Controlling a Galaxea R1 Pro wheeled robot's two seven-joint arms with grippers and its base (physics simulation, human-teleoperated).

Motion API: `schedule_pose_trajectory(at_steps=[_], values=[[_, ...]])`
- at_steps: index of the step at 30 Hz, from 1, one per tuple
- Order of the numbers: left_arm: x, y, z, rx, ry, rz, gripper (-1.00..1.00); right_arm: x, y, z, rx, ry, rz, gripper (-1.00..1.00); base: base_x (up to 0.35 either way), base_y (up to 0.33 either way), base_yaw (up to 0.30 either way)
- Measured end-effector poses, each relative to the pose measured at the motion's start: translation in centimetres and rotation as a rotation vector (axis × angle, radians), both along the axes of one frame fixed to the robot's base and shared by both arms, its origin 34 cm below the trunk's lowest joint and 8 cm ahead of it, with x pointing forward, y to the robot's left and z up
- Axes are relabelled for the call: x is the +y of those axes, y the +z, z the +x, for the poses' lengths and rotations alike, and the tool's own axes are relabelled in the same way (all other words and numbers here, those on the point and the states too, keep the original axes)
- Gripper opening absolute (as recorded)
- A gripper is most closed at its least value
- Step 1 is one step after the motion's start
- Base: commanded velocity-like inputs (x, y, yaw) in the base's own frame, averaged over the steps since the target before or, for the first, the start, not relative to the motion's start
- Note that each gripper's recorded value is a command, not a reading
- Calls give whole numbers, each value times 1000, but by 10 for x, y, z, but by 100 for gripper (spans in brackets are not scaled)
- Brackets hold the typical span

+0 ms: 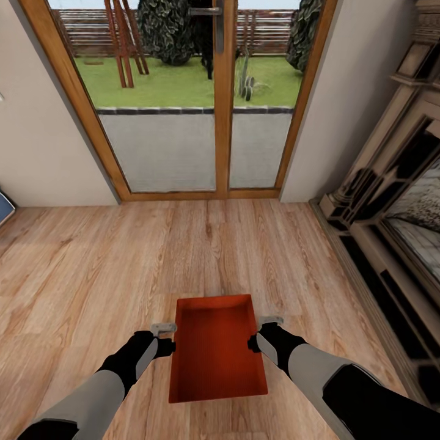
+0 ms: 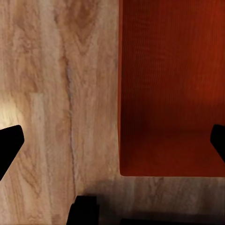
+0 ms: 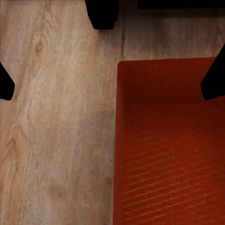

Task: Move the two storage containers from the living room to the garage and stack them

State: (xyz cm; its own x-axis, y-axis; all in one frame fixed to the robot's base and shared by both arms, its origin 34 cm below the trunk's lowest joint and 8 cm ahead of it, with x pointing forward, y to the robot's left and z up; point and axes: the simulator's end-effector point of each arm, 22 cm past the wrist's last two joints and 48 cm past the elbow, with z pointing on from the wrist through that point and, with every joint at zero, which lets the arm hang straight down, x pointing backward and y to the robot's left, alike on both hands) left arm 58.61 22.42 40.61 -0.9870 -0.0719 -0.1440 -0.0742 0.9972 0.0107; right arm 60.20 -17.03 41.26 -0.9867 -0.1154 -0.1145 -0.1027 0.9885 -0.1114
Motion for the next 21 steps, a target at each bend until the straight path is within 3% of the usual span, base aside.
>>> schedule_pose_trajectory(at_steps=[21], values=[[-1,-38,-1,-9,2,-2,100,-2,-40,-2,-11,-4,-1,100,0,0,0]])
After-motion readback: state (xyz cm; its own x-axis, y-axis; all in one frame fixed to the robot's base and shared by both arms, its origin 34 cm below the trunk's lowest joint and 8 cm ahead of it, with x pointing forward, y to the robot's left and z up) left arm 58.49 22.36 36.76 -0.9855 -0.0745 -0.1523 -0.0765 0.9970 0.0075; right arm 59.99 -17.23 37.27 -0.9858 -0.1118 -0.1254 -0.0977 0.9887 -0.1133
